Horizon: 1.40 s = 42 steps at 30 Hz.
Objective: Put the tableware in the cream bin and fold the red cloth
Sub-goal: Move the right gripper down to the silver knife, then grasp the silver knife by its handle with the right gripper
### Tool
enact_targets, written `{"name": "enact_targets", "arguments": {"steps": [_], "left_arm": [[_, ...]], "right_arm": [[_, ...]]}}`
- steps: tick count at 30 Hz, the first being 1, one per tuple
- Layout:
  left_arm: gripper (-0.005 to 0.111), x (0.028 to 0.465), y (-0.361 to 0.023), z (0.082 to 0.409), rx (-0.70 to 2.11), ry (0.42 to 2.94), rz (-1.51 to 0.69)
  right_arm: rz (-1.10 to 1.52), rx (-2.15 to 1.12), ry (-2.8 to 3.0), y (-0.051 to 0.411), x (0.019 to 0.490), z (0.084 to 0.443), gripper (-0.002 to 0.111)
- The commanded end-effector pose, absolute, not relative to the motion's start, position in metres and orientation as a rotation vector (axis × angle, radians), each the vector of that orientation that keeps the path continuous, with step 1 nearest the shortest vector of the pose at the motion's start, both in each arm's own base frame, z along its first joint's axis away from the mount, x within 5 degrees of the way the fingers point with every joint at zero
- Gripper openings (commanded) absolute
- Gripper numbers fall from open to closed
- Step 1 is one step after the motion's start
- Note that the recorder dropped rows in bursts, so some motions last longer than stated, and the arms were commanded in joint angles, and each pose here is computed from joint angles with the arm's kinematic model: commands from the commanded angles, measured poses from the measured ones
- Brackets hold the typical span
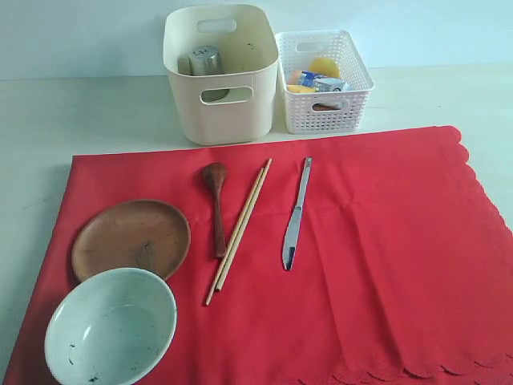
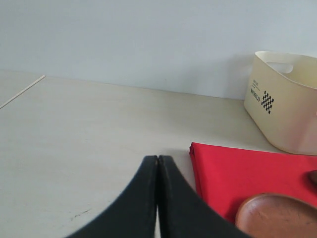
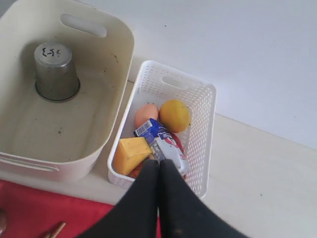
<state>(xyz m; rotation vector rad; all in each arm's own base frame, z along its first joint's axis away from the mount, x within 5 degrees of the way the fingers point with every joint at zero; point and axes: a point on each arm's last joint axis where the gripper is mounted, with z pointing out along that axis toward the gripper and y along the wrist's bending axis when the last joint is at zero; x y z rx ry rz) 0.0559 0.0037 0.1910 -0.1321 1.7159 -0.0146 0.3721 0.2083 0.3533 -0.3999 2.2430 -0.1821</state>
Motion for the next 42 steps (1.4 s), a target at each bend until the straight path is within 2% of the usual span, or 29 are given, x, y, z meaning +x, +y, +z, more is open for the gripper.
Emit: {"name": "enact_targets", "arguments": {"steps": [1, 7, 14, 22, 36, 42], "left_arm": [[0.001, 0.056, 0.004, 0.194, -0.135, 1.695, -0.020], [0.001, 0.056, 0.004, 0.194, -0.135, 1.695, -0.020], [0.001, 0.056, 0.004, 0.194, -0.135, 1.695, -0.020], [0.001, 0.056, 0.004, 0.194, -0.135, 1.695, -0.020], [0.001, 0.056, 0.004, 0.194, -0.135, 1.695, -0.020], [0.001, 0.056, 0.004, 0.194, -0.135, 1.695, -0.020]], "right_arm": [[-0.197, -0.365, 2.285, 0.203, 0.368, 0.349, 0.000], [-0.079, -0.339, 2.438, 0.209, 0.359, 0.301, 0.000], [-0.068, -0.237, 2.605, 0.201, 0.341, 0.238, 0.000], [0.031, -0.192, 2.716, 0.201, 0.324, 0.200, 0.000], [0.004, -0.079, 2.818, 0.209, 0.333, 0.137, 0.036], [0.042, -0.072, 2.801, 0.213, 0.338, 0.125, 0.039]]}}
